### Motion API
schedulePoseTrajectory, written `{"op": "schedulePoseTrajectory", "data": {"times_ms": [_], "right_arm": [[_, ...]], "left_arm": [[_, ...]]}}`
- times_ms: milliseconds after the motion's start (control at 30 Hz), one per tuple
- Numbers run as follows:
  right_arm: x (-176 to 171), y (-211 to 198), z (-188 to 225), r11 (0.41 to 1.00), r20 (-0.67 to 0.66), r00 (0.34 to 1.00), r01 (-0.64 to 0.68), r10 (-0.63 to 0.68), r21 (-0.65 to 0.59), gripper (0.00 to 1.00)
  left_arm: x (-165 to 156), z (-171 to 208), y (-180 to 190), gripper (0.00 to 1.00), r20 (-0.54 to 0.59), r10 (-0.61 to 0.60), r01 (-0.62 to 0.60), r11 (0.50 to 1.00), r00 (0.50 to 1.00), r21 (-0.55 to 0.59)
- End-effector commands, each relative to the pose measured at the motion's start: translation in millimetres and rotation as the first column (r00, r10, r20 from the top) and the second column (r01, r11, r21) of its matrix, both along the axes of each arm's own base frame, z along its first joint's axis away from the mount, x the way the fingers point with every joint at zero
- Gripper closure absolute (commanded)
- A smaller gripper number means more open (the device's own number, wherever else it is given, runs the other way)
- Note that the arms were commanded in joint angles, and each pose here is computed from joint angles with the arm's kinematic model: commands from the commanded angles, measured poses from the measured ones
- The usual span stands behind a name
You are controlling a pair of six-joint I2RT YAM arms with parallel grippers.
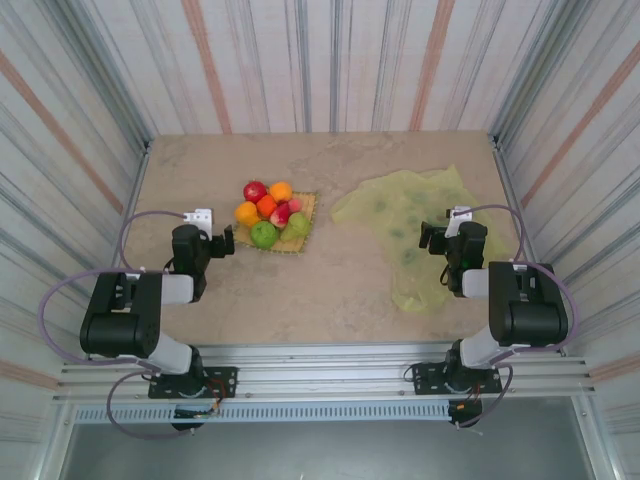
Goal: Place the fruits into the plastic bag
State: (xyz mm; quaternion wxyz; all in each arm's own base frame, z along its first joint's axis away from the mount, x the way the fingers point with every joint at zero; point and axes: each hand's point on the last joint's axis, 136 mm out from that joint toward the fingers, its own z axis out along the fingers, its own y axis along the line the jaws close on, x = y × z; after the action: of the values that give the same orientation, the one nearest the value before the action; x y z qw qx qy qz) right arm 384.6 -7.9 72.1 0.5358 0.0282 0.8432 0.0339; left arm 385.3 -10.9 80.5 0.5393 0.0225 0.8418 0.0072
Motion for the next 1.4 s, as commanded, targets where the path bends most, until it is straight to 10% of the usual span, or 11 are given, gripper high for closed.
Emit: {"op": "schedulePoseTrajectory", "data": {"times_ms": [0,933,1167,1367], "right_arm": [[9,-2,10,1.000,0.033,0.999,0.009,-0.010,0.020,0.01],[9,-2,10,1.000,0.035,0.999,0.008,-0.009,0.021,0.01],[5,-16,52,0.991,0.038,0.991,0.128,-0.127,-0.026,0.01],[-12,-43,136,0.940,0.156,0.936,0.286,-0.316,0.188,0.01]], "left_arm": [[9,11,7,0.01,0.043,0.016,-0.017,1.000,0.999,0.023],[9,14,7,0.01,0.053,0.021,-0.022,1.000,0.998,0.019],[-15,61,45,0.01,0.109,0.248,-0.248,0.969,0.962,-0.020],[-55,109,78,0.01,0.110,0.504,-0.441,0.826,0.857,-0.350]]}}
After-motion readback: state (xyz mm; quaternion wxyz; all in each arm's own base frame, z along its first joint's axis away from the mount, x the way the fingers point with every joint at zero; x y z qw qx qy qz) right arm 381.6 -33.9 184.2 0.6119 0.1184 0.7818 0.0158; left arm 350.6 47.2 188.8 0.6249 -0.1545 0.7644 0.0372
